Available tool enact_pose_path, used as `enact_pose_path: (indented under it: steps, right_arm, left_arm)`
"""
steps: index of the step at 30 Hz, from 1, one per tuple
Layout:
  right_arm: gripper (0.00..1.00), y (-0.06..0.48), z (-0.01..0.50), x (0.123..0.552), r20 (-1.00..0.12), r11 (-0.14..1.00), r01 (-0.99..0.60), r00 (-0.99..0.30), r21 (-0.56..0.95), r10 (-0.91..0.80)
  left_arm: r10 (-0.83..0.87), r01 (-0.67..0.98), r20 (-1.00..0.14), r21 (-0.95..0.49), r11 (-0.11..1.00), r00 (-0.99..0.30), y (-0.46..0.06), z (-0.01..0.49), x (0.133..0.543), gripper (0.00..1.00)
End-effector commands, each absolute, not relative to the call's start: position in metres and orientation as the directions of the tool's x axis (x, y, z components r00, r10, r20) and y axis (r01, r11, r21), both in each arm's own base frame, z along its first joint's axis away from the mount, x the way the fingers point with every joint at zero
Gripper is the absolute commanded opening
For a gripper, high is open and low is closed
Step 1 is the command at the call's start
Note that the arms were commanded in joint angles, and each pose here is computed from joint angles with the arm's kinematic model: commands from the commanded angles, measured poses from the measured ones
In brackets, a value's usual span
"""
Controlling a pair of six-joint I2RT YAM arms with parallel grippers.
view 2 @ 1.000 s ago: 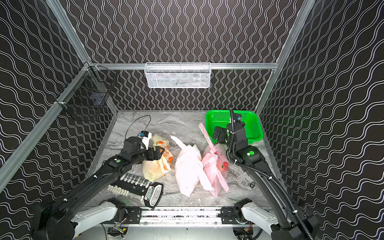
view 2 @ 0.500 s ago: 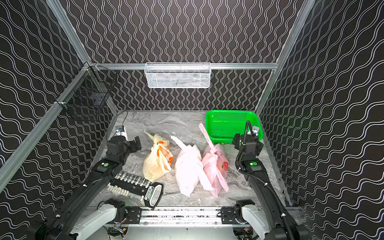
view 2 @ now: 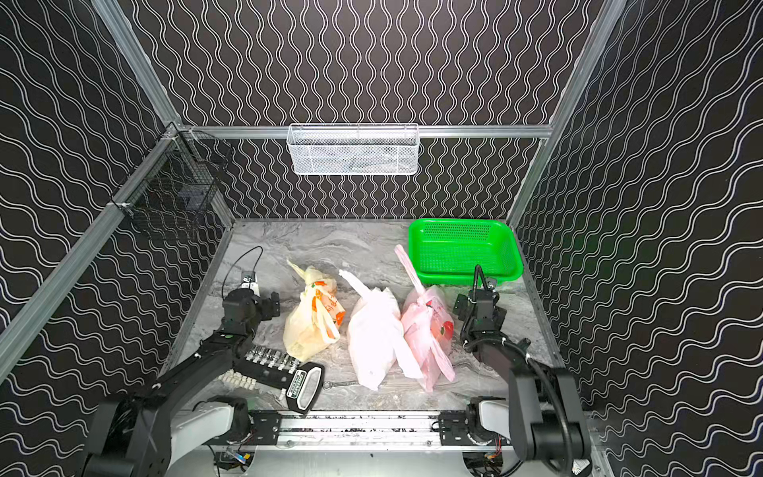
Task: Place the oranges into plastic bags & tie knots
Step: Reset both arms
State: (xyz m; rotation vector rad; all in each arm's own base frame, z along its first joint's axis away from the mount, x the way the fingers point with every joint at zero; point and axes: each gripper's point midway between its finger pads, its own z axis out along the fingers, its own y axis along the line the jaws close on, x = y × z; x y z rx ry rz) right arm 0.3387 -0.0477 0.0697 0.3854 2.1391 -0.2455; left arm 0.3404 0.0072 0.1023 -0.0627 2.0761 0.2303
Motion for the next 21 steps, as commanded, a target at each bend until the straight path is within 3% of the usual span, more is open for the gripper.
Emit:
enact_pose_path:
  steps: [1, 4, 7, 13, 17, 19, 21]
  right_arm:
    - [1.00, -0.035, 0.111, 0.376, -0.923, 0.955, 0.293, -0.352, 0.046, 0.152]
    - [1.00, -0.026, 0.122, 0.386, -0.960, 0.974, 0.221, -0.259, 0.047, 0.105]
    - [1.00, -0.024, 0.117, 0.391, -0.946, 0.978, 0.210, -0.313, 0.015, 0.081]
    - [1.00, -0.033, 0.126, 0.366, -0.993, 0.979, 0.195, -0.089, 0.054, 0.073]
    - [1.00, -0.037, 0.114, 0.380, -0.976, 0.974, 0.219, -0.192, 0.058, 0.101]
    - [1.00, -0.042, 0.121, 0.378, -0.986, 0.972, 0.224, -0.132, 0.069, 0.100]
    - [1.00, -0.043, 0.117, 0.377, -0.983, 0.970, 0.232, -0.154, 0.065, 0.102]
  left_arm:
    - [0.067, -0.048, -0.922, 0.092, 0.995, -0.382, -0.013, 0.109, 0.364, 0.99]
    - [0.130, 0.071, -0.930, 0.112, 0.991, -0.344, -0.031, 0.104, 0.374, 0.99]
    - [0.125, 0.045, -0.945, 0.117, 0.992, -0.303, -0.022, 0.108, 0.378, 0.99]
    - [0.078, 0.034, -0.974, 0.072, 0.997, -0.213, -0.007, 0.089, 0.382, 0.99]
    - [0.087, 0.043, -0.938, 0.077, 0.996, -0.336, -0.007, 0.073, 0.402, 0.99]
    - [0.101, 0.044, -0.931, 0.091, 0.995, -0.352, -0.010, 0.072, 0.400, 0.99]
    - [0.105, 0.039, -0.934, 0.097, 0.994, -0.340, -0.010, 0.074, 0.400, 0.99]
